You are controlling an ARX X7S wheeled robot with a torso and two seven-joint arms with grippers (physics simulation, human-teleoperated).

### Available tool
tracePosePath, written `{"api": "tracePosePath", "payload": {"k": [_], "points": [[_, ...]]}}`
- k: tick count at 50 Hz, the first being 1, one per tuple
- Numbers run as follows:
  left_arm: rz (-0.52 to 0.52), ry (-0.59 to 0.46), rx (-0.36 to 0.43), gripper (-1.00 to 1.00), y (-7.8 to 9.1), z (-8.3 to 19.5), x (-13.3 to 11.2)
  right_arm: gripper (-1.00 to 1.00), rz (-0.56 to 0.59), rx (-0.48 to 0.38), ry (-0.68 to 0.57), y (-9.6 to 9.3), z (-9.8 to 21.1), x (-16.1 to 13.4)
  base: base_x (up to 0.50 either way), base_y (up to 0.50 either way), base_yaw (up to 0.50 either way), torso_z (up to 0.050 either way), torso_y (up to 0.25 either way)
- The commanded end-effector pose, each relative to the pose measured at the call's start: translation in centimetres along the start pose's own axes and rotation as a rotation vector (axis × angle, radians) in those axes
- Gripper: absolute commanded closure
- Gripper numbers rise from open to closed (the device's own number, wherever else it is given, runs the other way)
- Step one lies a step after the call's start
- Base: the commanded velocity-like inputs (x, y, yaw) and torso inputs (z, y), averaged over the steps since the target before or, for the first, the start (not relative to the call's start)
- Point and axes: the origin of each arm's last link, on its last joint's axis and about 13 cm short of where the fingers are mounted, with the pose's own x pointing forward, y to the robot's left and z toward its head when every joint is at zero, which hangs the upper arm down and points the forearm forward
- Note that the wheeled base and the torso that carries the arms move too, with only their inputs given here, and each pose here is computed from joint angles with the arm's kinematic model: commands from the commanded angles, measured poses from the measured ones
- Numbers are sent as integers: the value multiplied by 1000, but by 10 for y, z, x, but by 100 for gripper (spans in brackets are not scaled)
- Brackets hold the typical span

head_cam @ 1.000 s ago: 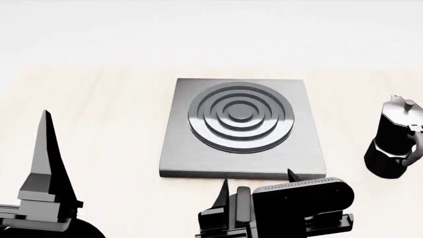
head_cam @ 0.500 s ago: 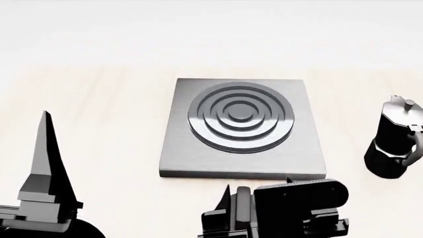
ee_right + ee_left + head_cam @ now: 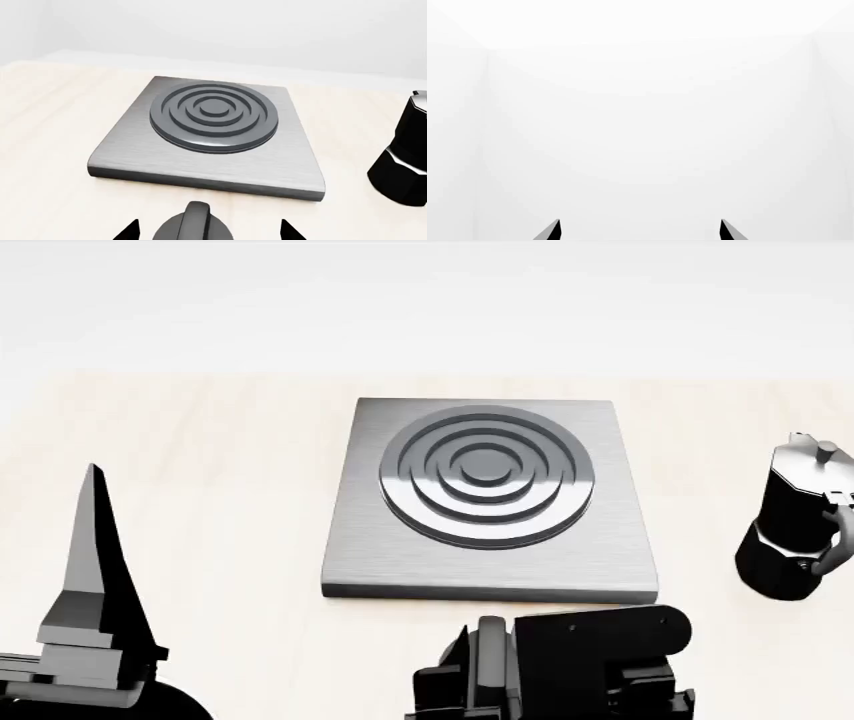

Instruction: Turn on the stove.

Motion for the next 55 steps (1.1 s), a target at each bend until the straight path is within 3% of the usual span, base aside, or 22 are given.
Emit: {"api": "tracePosePath", "payload": {"k": [1,55], "points": [[-1,0,1,-100,0,0,0,-100,-2,1,28,0,-5,5,0,0,0,0,0],[0,2,3,-100,0,-1,0,-100,2,0,150,4,-23,29,0,0,0,0,0]]}}
